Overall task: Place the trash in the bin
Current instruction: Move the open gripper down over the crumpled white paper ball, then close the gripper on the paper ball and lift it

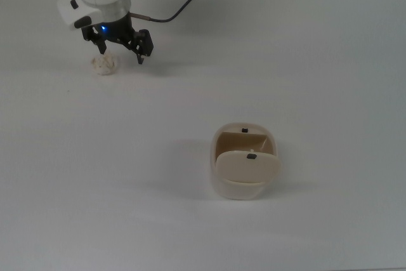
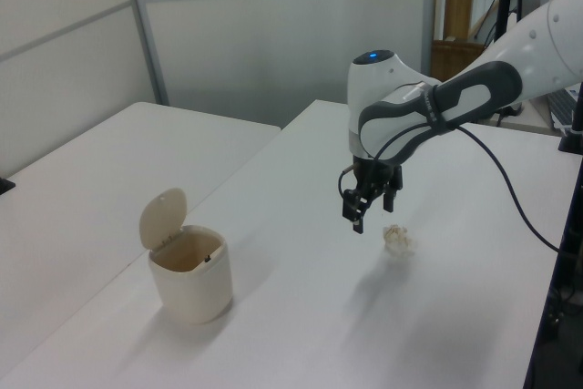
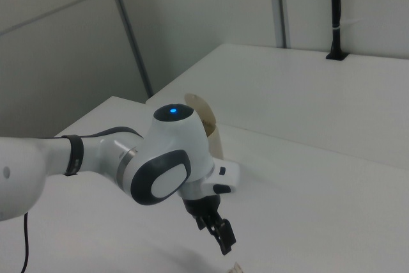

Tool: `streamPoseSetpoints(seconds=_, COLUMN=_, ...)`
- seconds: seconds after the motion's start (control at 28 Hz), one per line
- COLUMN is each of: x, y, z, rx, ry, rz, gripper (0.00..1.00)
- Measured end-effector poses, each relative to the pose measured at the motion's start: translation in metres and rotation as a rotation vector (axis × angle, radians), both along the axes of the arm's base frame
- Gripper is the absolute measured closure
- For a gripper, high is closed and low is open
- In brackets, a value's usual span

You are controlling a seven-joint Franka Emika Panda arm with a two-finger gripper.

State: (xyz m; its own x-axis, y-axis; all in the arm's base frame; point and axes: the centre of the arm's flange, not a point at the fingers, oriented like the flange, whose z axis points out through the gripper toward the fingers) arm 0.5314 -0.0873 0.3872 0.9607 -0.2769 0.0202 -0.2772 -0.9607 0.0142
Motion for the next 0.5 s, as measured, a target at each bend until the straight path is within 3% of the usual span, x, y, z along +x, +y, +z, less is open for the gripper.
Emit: streamPoseSetpoints(seconds=0.5, x=-0.029, y=-0.044, z=-0.024, rx=-0.016, ry=-0.033, rz=-0.083, gripper=0.00)
